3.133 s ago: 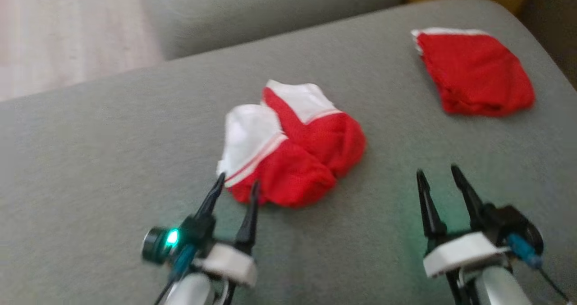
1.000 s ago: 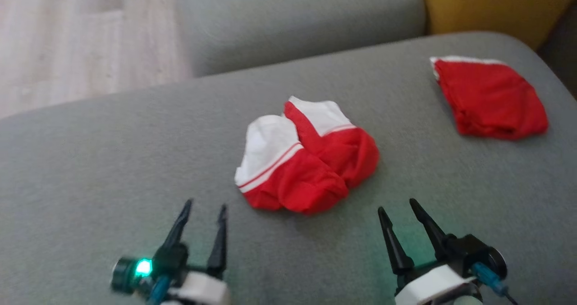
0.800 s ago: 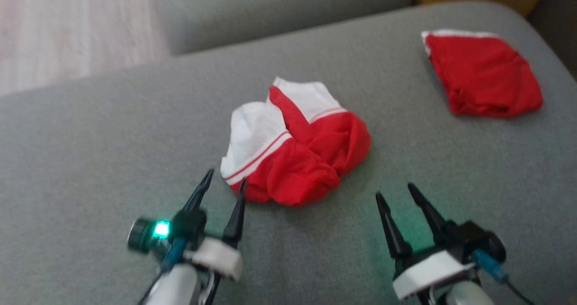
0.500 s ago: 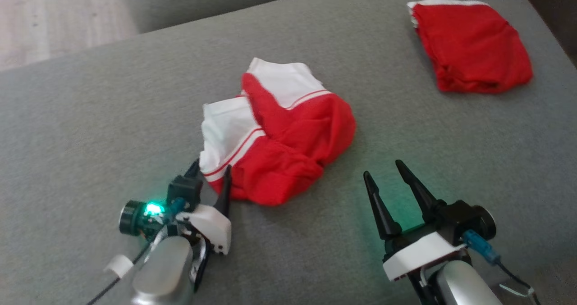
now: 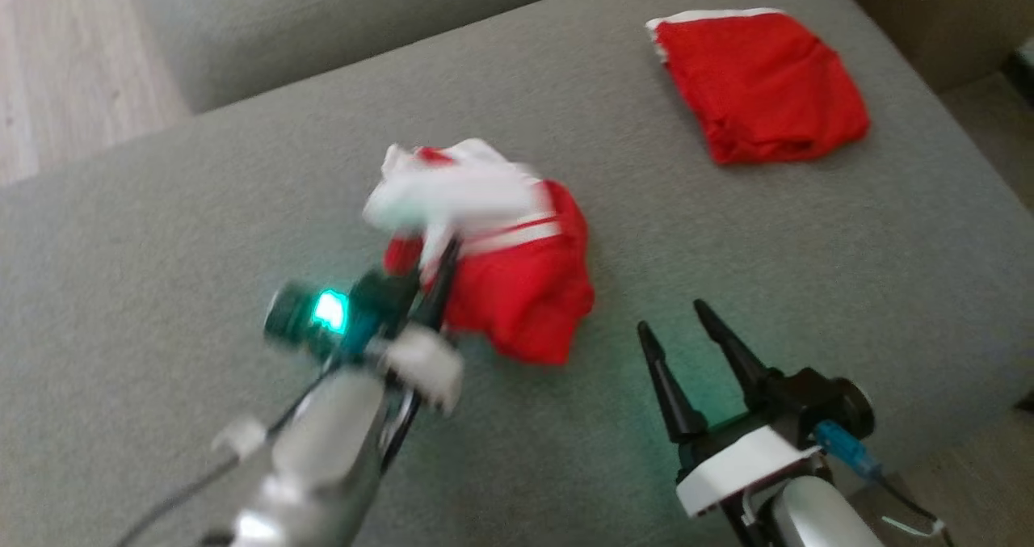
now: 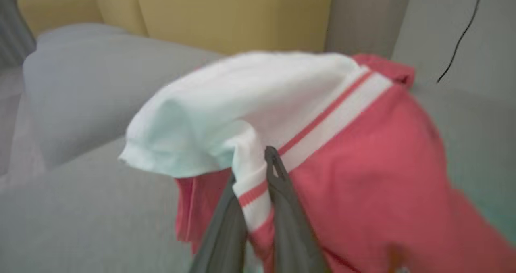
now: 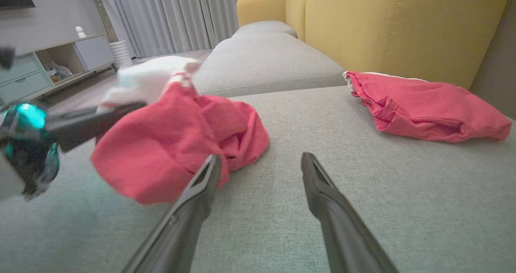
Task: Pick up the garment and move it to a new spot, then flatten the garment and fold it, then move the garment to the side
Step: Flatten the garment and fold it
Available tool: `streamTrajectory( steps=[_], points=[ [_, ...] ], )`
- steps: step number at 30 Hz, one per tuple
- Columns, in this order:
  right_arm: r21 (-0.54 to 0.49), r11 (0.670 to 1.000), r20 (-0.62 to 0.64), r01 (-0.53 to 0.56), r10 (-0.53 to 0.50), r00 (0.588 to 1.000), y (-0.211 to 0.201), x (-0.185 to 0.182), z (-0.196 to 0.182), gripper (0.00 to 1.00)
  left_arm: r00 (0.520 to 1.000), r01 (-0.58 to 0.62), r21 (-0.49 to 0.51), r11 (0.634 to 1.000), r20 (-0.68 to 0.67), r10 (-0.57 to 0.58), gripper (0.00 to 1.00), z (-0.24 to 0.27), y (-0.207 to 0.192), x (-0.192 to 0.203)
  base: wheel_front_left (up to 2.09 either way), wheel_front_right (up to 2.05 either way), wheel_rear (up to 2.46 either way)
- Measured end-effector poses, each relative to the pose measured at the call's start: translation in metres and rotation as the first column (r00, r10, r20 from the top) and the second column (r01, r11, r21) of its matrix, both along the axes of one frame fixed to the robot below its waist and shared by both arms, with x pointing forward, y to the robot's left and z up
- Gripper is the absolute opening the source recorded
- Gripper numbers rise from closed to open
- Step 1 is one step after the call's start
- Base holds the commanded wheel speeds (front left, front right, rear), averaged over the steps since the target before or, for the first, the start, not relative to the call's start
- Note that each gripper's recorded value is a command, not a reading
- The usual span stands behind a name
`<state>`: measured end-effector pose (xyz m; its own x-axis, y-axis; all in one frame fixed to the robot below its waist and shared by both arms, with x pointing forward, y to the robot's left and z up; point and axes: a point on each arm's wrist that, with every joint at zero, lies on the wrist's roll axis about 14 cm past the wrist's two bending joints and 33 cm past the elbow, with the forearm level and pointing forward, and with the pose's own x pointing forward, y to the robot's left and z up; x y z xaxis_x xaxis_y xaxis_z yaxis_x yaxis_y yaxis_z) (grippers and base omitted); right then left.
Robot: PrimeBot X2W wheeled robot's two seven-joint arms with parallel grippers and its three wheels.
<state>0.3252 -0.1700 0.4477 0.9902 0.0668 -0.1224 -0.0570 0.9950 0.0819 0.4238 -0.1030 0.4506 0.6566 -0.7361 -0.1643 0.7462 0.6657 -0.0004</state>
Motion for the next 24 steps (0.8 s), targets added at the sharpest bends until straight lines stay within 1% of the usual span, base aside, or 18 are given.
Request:
streamTrajectory(
  steps=[2,3,4,6,9,10,13,15,16,18,19,20,21,24],
  points=[
    [0.006,1.0,0.012,0.007,-0.007,1.0,-0.001,-0.004,0.004,1.0,0.987,0.088,-0.016,0.996,0.134,-0.085,0.0,0.043,-0.027,0.007,0.0,0.0,0.0],
    [0.011,1.0,0.018,0.011,-0.011,1.0,-0.001,-0.005,0.005,1.0,0.969,0.124,-0.01,0.992,0.216,-0.119,0.0,0.068,-0.039,0.012,0.0,0.0,0.0],
    [0.018,1.0,0.022,0.014,-0.014,1.0,-0.001,-0.007,0.007,1.0,0.944,0.156,-0.011,0.988,0.295,-0.146,0.0,0.096,-0.051,0.017,0.0,0.0,0.0],
    [0.031,0.999,0.032,0.023,-0.023,0.999,-0.002,-0.009,0.01,1.0,0.882,0.193,-0.027,0.981,0.443,-0.161,0.0,0.156,-0.069,0.027,0.0,0.0,0.0],
    [0.045,0.999,0.04,0.03,-0.032,0.999,-0.003,-0.011,0.012,1.0,0.767,0.216,-0.059,0.975,0.628,-0.133,0.0,0.247,-0.081,0.034,0.0,0.0,0.0],
    [0.045,0.999,0.04,0.03,-0.032,0.999,-0.003,-0.011,0.012,1.0,0.767,0.216,-0.059,0.975,0.628,-0.133,0.0,0.247,-0.081,0.034,0.0,0.0,0.0],
    [0.06,0.998,0.037,0.022,-0.024,0.999,0.001,-0.012,0.011,1.0,0.669,0.208,-0.127,0.97,0.742,-0.047,0.0,0.326,-0.072,0.037,0.0,0.0,0.0],
    [0.074,0.997,0.032,0.011,-0.014,0.999,0.006,-0.013,0.009,1.0,0.626,0.185,-0.169,0.968,0.78,0.016,0.0,0.362,-0.058,0.039,0.0,0.0,0.0],
    [0.079,0.997,0.031,0.005,-0.007,0.999,0.008,-0.013,0.008,1.0,0.62,0.17,-0.185,0.968,0.784,0.041,0.0,0.371,-0.051,0.041,0.0,0.0,0.0],
    [0.087,0.996,0.03,-0.012,0.009,0.999,0.014,-0.013,0.007,1.0,0.64,0.121,-0.209,0.97,0.764,0.085,0.0,0.369,-0.033,0.051,0.0,0.0,0.0],
    [0.089,0.996,0.031,-0.022,0.019,0.999,0.016,-0.012,0.007,1.0,0.654,0.092,-0.197,0.976,0.751,0.09,0.0,0.358,-0.024,0.057,0.0,0.0,0.0],
    [0.09,0.995,0.033,-0.033,0.031,0.999,0.02,-0.011,0.007,1.0,0.678,0.056,-0.182,0.982,0.729,0.096,0.0,0.341,-0.014,0.064,0.0,0.0,0.0],
    [0.092,0.995,0.035,-0.045,0.042,0.999,0.023,-0.01,0.008,1.0,0.714,0.017,-0.167,0.986,0.692,0.105,0.0,0.318,-0.003,0.072,0.0,0.0,0.0],
    [0.096,0.992,0.037,-0.081,0.078,0.996,0.034,-0.008,0.008,1.0,0.832,-0.106,-0.099,0.989,0.535,0.143,0.0,0.223,0.042,0.083,0.0,0.0,0.0]
  ],
)
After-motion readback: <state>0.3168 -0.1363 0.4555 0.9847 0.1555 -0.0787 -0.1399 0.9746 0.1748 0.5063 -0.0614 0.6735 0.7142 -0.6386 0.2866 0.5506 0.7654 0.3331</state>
